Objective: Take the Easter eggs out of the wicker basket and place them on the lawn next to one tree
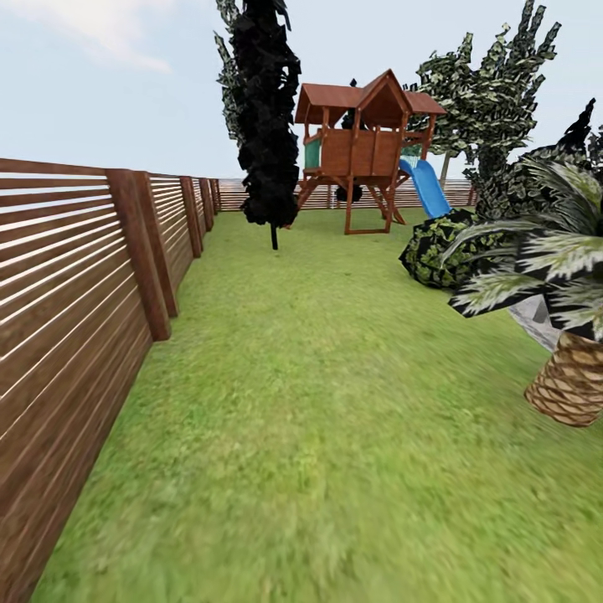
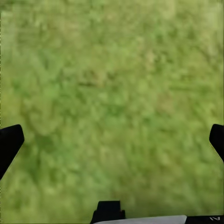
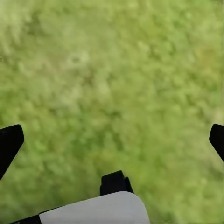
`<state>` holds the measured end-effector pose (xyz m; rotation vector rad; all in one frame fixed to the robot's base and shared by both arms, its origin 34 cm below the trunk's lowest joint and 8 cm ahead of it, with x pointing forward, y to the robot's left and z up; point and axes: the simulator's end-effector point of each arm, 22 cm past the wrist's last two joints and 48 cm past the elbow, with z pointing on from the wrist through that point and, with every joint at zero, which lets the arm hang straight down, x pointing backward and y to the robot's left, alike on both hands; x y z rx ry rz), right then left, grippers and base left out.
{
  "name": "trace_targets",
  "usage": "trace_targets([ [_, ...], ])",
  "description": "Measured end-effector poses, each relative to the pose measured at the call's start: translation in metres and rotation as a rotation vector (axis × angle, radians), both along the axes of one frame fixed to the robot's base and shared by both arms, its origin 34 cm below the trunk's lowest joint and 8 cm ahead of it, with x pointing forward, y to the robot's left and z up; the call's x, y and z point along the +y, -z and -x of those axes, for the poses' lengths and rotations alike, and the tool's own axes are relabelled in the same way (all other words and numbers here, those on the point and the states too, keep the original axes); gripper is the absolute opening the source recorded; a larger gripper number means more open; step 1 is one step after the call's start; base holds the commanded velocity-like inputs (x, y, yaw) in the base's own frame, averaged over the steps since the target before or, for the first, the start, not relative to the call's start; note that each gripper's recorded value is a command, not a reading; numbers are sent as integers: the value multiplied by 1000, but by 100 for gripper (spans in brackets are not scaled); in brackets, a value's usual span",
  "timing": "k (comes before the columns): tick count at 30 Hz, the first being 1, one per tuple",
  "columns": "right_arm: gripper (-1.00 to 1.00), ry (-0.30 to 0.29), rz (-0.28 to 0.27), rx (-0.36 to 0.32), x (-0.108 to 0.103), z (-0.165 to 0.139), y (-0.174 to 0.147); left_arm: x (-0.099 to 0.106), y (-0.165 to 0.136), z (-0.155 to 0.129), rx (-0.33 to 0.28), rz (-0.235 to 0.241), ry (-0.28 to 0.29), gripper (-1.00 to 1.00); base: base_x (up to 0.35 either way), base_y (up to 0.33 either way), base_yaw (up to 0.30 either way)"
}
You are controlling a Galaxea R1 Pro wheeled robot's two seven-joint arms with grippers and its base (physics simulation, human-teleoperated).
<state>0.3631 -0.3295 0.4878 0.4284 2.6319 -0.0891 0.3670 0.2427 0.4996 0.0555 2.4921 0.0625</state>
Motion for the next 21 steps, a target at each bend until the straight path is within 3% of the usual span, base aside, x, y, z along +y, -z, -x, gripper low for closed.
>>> trace_targets([
  [21,100,0,0,0,0,0,0,-1,0,0,0,2,1,100,336,72,-1],
])
